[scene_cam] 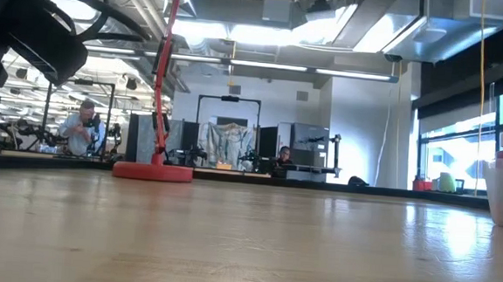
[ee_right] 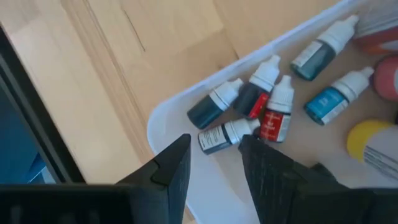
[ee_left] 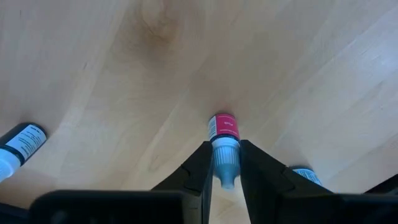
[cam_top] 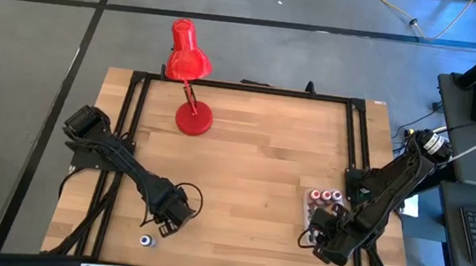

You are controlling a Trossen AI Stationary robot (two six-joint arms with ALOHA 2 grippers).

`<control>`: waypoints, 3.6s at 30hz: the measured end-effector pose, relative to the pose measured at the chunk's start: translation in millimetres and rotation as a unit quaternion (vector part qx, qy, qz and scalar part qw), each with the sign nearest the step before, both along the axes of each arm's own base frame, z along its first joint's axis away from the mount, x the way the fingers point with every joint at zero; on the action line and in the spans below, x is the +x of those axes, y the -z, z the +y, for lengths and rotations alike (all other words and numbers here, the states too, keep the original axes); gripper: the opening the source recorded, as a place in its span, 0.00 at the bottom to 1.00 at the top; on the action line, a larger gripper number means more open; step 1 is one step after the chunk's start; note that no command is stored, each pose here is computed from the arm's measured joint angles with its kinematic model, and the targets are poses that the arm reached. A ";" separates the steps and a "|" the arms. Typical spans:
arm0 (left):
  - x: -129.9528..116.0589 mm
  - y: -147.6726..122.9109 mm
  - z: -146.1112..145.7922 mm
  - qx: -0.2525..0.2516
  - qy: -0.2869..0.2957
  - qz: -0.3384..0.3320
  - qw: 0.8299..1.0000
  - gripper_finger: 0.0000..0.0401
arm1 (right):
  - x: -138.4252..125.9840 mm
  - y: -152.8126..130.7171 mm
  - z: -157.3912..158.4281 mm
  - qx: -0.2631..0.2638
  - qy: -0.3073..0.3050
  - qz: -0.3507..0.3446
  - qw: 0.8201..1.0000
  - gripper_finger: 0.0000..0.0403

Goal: Pick & Place food coloring
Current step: Put the small pink bottle into the transparent container

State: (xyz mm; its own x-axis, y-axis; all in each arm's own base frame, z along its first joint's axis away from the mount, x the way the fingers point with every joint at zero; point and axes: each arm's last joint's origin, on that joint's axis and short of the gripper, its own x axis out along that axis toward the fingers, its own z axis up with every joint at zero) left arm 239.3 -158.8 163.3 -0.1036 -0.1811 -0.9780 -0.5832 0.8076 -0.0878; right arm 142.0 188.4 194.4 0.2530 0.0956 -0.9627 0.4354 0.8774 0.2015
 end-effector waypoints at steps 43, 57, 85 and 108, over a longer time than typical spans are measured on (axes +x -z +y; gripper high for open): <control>79.5 -26.2 19.2 0.008 0.147 -0.368 0.918 0.16 | 46.5 -33.2 3.0 -0.192 -0.220 -0.337 0.895 0.36; 117.9 -60.3 40.6 0.139 0.160 -0.580 0.787 0.16 | 96.0 -5.9 9.4 -0.392 -0.273 -0.359 0.802 0.36; 125.5 -77.5 44.3 0.149 0.094 -0.648 0.741 0.16 | 110.7 -15.8 -1.1 -0.498 -0.214 -0.356 0.761 0.36; 125.1 -77.6 43.2 0.156 0.109 -0.648 0.737 0.20 | 113.1 -16.6 -2.2 -0.487 -0.216 -0.364 0.764 0.22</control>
